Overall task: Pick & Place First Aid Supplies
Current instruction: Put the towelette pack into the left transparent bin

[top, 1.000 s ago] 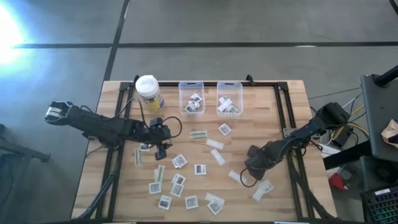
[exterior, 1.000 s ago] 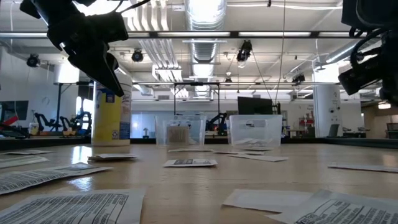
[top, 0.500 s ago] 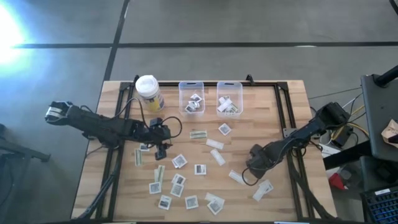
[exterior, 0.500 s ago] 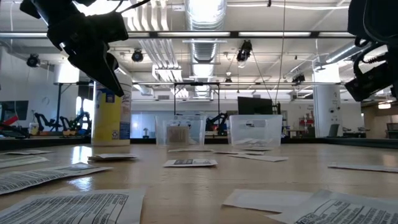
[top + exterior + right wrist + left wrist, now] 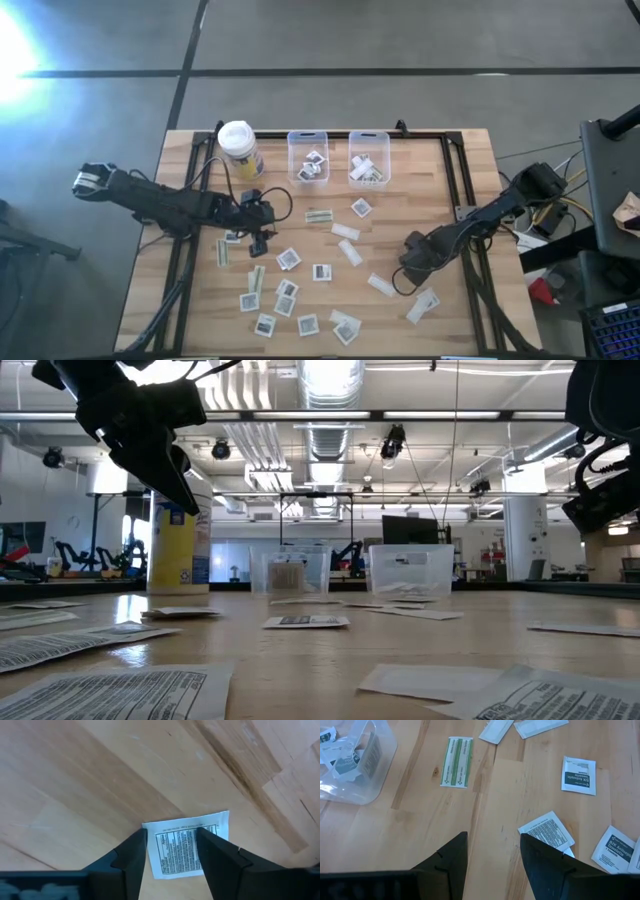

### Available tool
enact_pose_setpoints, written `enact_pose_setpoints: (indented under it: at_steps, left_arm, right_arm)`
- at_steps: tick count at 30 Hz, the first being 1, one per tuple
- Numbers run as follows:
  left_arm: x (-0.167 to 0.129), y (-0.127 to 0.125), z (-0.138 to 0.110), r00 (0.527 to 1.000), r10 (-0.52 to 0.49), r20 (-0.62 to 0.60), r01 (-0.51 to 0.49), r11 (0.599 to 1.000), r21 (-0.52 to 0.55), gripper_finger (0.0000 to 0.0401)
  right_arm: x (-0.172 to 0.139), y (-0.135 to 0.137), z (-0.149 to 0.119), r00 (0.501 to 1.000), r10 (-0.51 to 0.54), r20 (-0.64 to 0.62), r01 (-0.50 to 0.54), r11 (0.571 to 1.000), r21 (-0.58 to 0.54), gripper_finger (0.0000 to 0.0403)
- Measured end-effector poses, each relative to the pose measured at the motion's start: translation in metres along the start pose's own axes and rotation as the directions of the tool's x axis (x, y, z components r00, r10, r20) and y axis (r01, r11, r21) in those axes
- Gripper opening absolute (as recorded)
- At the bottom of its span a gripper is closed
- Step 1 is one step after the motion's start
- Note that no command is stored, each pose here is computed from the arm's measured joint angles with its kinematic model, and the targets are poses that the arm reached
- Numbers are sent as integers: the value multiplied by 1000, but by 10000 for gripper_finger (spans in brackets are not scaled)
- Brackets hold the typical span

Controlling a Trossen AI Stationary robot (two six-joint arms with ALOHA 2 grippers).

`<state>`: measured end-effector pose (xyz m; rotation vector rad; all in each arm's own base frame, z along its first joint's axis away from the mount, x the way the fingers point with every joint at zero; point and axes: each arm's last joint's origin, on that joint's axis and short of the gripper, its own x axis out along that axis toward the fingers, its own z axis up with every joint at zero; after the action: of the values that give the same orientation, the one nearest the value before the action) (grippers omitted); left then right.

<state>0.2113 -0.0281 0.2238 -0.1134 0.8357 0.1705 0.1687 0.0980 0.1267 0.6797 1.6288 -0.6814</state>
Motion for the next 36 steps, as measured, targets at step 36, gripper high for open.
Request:
enact_pose_setpoints:
  at_steps: [36]
  left_arm:
    - [0, -1, 3, 999, -11, 35, 11, 1000, -3, 174]
  right_arm:
    - [-49, 18, 0, 967, 200, 156, -168, 966, -195, 32]
